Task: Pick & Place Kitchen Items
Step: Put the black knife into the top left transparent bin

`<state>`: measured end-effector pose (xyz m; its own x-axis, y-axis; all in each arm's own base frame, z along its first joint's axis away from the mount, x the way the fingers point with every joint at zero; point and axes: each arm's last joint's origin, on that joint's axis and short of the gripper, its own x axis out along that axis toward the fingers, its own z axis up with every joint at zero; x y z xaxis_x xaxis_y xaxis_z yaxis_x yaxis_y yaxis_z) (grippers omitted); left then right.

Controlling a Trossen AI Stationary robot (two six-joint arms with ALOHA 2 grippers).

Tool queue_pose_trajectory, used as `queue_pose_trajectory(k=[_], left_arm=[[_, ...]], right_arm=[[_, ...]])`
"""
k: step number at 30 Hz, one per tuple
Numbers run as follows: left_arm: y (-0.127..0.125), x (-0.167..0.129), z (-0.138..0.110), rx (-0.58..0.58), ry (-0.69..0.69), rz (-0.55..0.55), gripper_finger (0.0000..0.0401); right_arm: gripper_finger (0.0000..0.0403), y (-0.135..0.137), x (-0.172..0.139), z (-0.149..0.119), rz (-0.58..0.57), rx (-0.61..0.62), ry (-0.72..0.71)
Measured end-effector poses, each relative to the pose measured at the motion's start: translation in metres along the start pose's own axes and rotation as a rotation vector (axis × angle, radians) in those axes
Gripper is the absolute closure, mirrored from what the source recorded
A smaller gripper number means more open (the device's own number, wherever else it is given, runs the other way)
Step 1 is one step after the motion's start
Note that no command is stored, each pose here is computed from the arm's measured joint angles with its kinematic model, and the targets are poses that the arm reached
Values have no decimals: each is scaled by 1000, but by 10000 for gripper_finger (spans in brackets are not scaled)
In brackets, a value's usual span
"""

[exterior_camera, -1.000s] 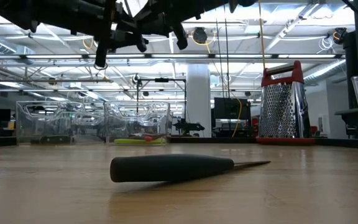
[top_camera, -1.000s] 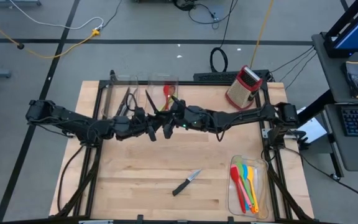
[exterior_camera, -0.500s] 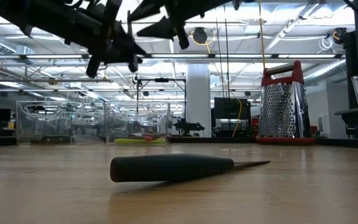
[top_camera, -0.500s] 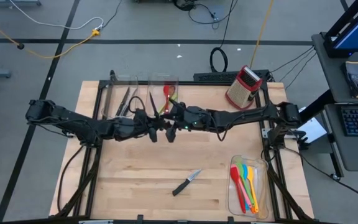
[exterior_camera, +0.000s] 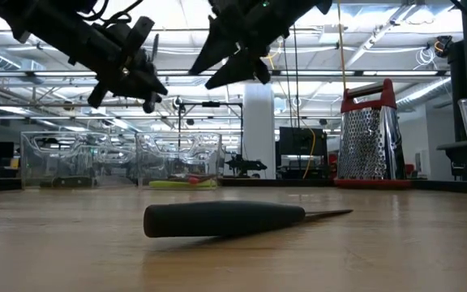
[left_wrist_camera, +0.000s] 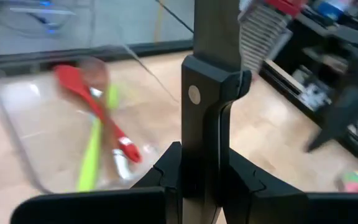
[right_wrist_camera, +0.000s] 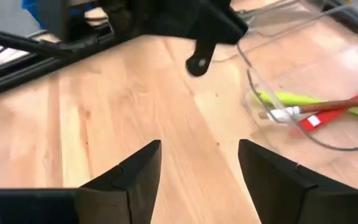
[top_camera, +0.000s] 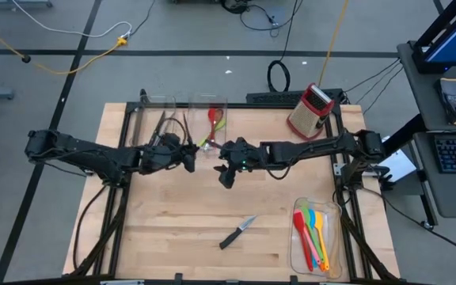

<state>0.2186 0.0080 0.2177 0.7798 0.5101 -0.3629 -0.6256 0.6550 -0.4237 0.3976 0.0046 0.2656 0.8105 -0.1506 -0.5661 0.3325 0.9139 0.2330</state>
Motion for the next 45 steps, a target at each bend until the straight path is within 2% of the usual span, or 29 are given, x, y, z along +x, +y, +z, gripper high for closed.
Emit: queue_pose_trajectory(k=[6, 10, 16, 23, 36, 45], left_arm=[[21, -16, 22, -32, 36, 152, 345], [34, -25, 42, -40, 91, 247, 345], [55, -28, 66, -66, 221, 397, 345], [82, -25, 81, -111, 325, 478, 345], [140, 2, 82, -243, 575, 537, 345], [170, 14, 79, -299, 673, 552, 345]], right_arm=[[213, -1, -8, 0, 4, -60, 40], [238, -1, -19, 5, 10, -110, 24], [305, -2, -32, 10, 15, -152, 17], [395, 1, -45, 19, 83, -222, -32], [401, 1, -62, 26, 112, -300, -60], [402, 0, -61, 23, 106, -304, -33]])
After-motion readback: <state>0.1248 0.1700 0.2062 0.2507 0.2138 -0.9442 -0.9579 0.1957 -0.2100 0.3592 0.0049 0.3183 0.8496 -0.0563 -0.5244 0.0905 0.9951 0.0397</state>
